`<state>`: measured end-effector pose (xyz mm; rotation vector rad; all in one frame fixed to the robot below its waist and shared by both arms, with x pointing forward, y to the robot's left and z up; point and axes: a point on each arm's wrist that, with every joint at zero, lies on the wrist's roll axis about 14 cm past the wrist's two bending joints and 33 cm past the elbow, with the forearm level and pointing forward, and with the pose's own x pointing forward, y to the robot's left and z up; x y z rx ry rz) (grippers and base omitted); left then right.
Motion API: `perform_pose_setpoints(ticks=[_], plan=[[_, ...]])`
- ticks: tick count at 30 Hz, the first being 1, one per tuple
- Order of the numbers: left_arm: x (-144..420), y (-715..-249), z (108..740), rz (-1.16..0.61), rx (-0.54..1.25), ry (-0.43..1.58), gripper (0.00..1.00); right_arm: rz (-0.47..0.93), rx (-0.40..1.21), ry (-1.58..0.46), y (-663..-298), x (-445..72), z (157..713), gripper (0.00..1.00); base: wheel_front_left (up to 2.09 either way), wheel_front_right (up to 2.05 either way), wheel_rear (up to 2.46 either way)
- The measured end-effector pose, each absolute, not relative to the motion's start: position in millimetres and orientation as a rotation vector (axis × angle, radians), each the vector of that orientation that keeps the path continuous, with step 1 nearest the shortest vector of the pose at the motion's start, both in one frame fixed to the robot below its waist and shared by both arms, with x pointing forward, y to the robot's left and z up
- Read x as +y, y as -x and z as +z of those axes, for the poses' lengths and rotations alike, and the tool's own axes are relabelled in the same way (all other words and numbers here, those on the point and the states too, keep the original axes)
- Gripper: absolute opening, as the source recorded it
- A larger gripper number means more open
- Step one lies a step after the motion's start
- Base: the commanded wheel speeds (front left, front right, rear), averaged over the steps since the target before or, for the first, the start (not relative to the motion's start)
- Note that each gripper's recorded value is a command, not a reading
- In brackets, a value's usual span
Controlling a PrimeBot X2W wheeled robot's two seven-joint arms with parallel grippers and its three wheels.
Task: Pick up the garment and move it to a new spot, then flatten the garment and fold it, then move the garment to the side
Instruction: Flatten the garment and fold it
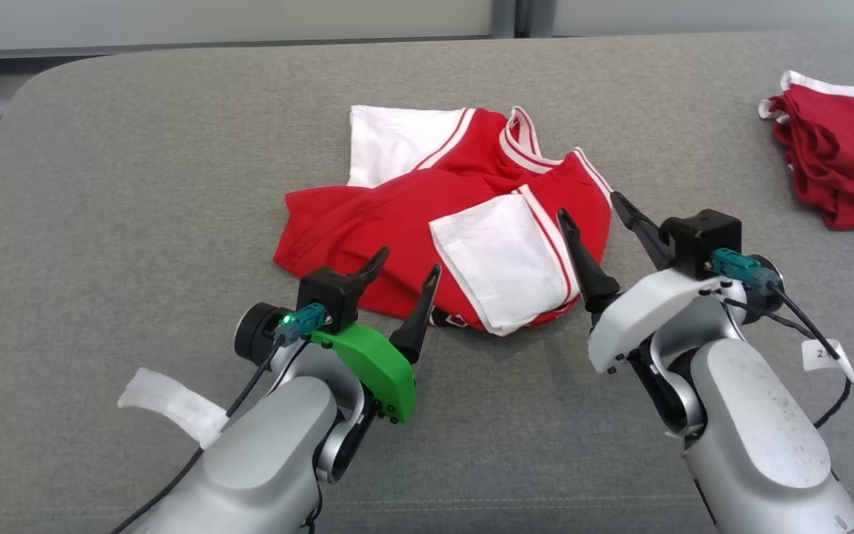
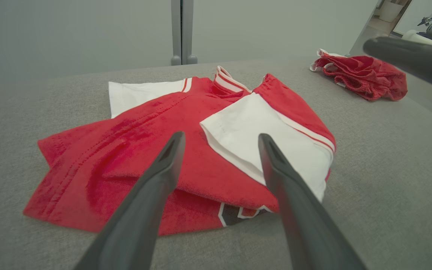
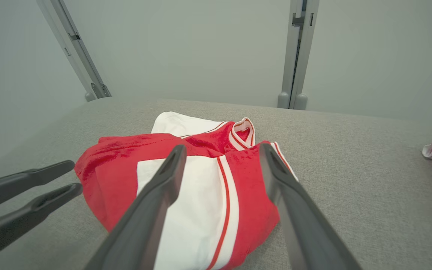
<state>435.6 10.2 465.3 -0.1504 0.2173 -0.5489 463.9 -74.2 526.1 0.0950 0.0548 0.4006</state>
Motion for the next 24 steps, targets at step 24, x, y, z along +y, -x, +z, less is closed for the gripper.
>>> perform_pose_setpoints(ticks=[24], plan=[[122,-396,481,-0.187,0.129,0.267,1.00,0.704,0.257,0.175,-489,47,451,1.00,0.00,0.00,0.00]])
